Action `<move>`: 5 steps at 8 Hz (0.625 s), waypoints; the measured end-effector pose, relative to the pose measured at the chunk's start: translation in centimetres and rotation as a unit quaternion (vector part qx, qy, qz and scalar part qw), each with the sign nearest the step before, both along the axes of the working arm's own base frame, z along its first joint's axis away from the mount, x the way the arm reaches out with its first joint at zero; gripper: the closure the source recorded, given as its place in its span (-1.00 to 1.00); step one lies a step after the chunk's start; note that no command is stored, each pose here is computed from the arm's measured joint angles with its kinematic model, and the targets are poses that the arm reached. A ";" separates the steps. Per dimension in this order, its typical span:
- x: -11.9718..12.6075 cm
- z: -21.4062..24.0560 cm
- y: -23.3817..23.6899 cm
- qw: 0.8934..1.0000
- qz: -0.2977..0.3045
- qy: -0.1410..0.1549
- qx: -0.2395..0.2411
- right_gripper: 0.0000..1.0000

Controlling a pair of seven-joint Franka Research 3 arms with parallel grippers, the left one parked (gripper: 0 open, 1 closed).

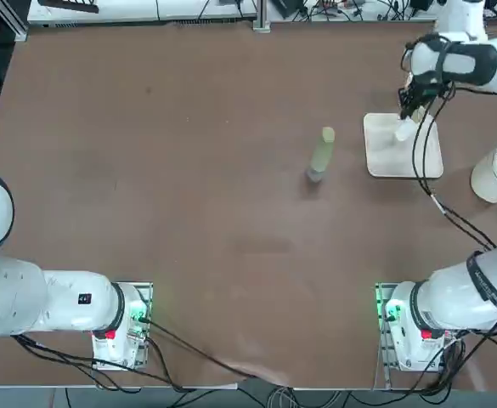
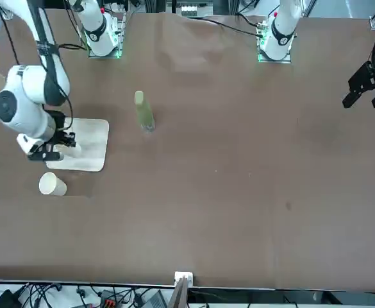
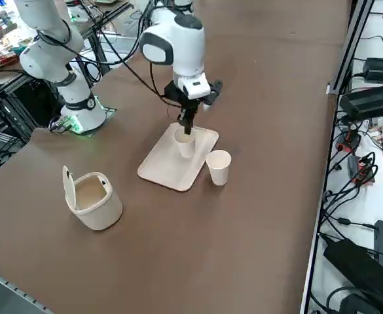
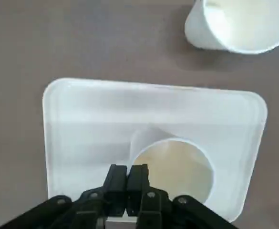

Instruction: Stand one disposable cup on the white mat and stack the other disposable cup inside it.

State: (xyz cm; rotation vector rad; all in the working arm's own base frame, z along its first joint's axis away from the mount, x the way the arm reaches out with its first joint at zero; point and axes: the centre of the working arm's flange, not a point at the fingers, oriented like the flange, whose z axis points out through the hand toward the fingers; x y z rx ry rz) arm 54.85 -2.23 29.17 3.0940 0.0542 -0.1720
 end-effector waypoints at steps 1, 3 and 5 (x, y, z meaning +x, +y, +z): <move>-0.3 -0.1 0.0 1.000 0.001 0.002 0.000 0.94; -0.4 0.1 0.0 1.000 0.007 0.002 0.001 0.72; -0.4 0.2 -0.1 1.000 0.019 0.001 0.002 0.00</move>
